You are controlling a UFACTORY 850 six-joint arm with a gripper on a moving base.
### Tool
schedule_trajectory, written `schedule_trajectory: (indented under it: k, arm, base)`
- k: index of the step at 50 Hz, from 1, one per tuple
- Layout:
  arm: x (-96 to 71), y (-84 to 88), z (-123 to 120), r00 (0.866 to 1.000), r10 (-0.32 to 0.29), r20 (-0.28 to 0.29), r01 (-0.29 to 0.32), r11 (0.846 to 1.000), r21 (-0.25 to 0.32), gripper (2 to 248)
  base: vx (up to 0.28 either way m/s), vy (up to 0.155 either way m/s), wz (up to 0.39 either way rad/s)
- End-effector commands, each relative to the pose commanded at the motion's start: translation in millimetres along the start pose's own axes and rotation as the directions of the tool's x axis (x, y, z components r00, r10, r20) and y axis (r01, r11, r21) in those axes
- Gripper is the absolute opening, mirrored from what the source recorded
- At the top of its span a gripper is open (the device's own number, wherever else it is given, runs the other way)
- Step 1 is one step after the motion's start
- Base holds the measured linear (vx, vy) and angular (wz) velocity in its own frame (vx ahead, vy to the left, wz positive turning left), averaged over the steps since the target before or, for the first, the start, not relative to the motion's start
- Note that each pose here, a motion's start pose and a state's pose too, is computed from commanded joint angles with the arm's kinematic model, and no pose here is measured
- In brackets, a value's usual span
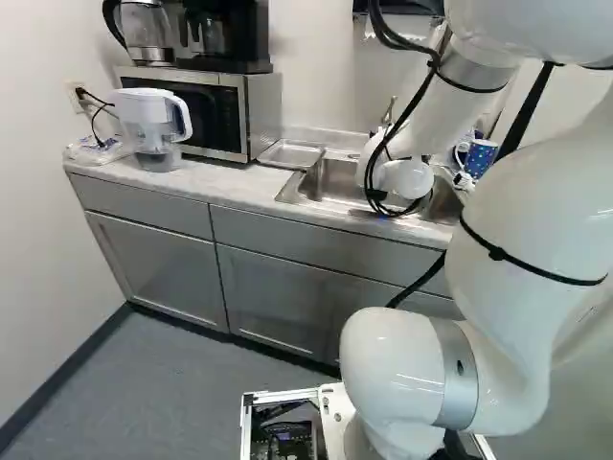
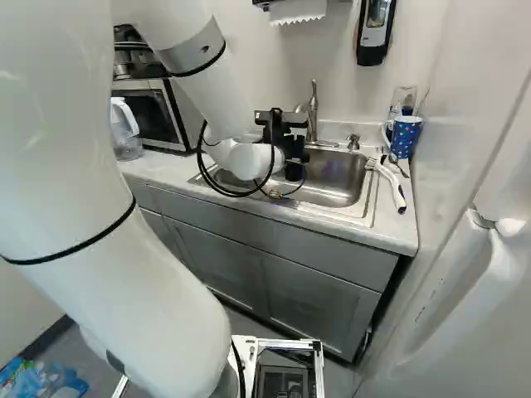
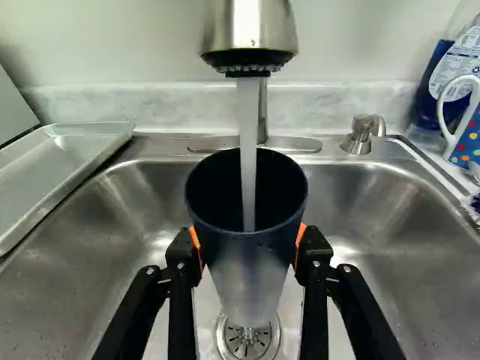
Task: Rinse the cup and place it in the tray
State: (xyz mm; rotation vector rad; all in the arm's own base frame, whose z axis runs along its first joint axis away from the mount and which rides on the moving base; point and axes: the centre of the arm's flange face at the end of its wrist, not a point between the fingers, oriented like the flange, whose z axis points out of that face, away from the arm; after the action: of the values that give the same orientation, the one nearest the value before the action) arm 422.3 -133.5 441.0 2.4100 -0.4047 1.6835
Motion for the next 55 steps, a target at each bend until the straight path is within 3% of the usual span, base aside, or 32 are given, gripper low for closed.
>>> schedule_trajectory:
  k: [55]
  arm:
    - [0.0, 0.0, 0.0, 1.000, 0.000, 0.000, 0.000, 1.000, 0.000, 125]
  base:
    - [0.000, 0.000, 0.000]
